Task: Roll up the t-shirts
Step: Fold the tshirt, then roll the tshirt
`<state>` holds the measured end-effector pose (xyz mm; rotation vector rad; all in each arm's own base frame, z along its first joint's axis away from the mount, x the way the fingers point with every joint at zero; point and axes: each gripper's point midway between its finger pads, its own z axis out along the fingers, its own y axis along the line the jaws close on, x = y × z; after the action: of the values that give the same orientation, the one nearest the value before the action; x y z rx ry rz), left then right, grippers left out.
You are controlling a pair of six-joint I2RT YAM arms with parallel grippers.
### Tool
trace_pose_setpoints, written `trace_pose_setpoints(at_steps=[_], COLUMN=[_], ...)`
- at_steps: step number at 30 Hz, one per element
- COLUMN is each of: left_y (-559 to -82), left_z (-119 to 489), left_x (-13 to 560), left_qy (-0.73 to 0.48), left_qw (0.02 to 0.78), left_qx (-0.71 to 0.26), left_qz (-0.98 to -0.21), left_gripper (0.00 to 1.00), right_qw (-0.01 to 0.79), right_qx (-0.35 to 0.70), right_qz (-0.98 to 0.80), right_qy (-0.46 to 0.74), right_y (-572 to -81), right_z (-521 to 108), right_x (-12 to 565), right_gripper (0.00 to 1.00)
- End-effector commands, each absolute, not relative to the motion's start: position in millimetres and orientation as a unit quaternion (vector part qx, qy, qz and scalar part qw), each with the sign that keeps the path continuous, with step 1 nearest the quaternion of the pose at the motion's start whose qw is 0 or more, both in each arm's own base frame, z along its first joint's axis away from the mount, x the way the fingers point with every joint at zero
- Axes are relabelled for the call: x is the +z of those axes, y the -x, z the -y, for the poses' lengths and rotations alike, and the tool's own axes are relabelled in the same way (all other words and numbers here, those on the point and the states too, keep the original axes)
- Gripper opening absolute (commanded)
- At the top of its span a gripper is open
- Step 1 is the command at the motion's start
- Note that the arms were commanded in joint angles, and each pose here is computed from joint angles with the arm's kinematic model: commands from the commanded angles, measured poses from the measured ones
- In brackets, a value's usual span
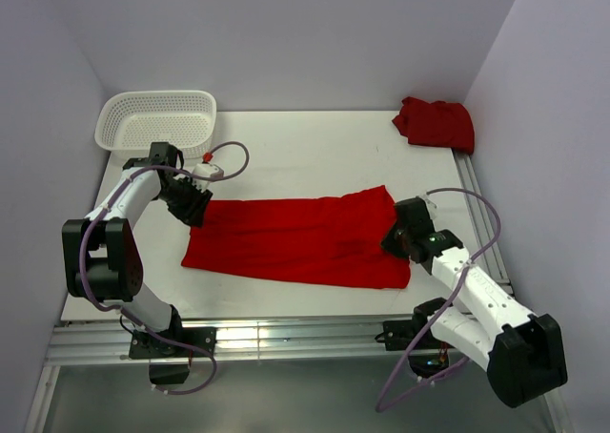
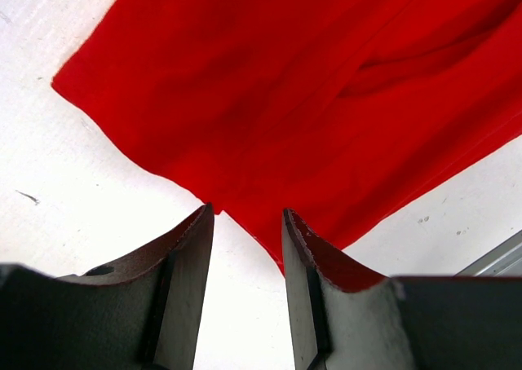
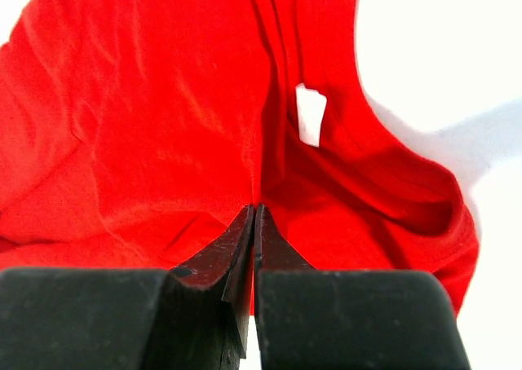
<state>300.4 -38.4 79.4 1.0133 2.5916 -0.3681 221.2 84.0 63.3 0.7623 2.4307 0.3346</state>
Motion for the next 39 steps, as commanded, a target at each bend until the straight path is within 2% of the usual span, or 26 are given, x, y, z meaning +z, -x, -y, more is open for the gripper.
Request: trace_pose_setpoints(at_steps=[1,11,14,15,18,23,26,35,39], left_y=[-297,-298,-299,-299,-299,-300,-301,-301,-300], left_z=[38,39,40,40,40,39,40,40,41], left_x=[81,80,79,79,79,80,82,85,86], left_qy=[-0.369,-0.374,-0.374,-0.374,-0.375,-0.377,-0.380,-0.388,-0.389], left_qw=[0.171,0.170,0.168,0.166,0.167,0.166,0.169,0.172,0.172], left_qx=[-0.130,-0.133,-0.136,-0.136,-0.136,-0.135,-0.136,-0.136,-0.140], left_qz=[-0.904,-0.902,-0.902,-0.902,-0.902,-0.901,-0.899,-0.895,-0.894], left_gripper=[0.44,0.45,0.45,0.45,0.45,0.45,0.45,0.45,0.45], right_qw=[0.257,0.209,0.210,0.211,0.215,0.266,0.290,0.241,0.224], right_qx=[0.131,0.056,0.037,0.032,0.024,0.008,0.009,-0.016,-0.005], right_qz=[-0.921,-0.938,-0.936,-0.935,-0.933,-0.912,-0.905,-0.925,-0.930], right_qy=[-0.260,-0.271,-0.282,-0.283,-0.289,-0.313,-0.310,-0.294,-0.292], right_y=[-217,-196,-196,-197,-201,-220,-235,-263,-268], right_z=[-86,-63,-58,-56,-53,-42,-41,-40,-48], right_x=[68,42,43,43,48,77,87,46,28], right_gripper=[0.04,0.03,0.14,0.24,0.40,0.64,0.71,0.74,0.71])
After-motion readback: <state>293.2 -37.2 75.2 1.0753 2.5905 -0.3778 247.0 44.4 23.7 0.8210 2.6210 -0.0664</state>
